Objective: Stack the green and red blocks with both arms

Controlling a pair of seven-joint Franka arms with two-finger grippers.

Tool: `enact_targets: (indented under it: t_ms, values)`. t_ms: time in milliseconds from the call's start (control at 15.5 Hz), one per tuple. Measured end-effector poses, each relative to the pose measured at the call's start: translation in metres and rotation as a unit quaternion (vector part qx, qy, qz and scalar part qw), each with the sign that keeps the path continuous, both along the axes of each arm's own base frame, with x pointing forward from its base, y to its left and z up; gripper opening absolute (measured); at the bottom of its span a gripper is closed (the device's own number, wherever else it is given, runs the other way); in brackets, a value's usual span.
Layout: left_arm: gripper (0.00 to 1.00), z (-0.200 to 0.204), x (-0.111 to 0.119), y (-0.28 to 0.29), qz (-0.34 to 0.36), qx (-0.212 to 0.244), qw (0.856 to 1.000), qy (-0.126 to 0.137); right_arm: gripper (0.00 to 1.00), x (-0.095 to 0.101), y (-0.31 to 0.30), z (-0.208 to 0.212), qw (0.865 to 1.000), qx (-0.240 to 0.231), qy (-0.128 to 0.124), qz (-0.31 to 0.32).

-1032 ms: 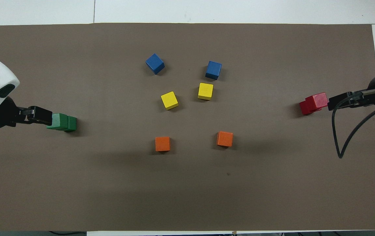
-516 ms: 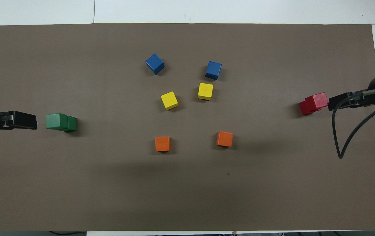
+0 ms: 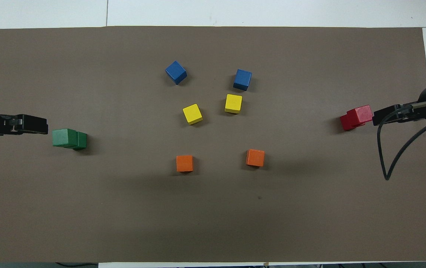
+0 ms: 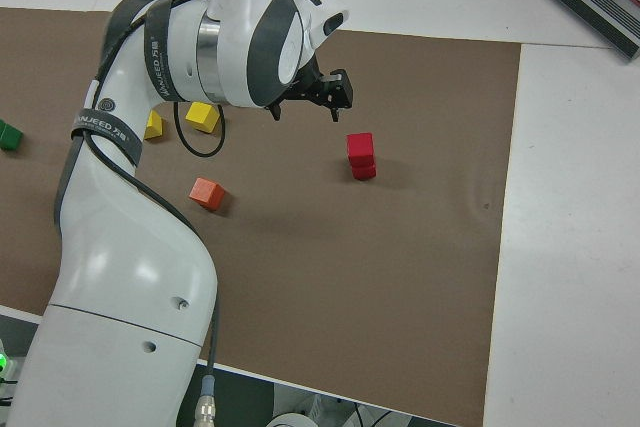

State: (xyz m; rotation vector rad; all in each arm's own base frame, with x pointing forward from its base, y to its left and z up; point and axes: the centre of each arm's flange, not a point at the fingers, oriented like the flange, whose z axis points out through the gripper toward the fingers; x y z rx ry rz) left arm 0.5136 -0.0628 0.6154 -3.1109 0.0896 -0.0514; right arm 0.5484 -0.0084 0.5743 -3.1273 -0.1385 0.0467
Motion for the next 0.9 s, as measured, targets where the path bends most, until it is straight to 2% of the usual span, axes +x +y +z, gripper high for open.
enact_targets:
  t_ms: [258, 903]
  values:
    - [1.0, 0.0013, 0.0012, -0.0064, -0.006, 0.0, 1.0, -0.009, 1.0, 0.0, 0.0, 0.0, 1.0, 0.0, 0.0, 0.0]
    - [1.0, -0.0001, 0.0015, -0.0057, -0.005, -0.001, 1.0, -0.009, 1.0, 0.0, -0.0002, 0.0, 1.0, 0.0, 0.0, 0.0]
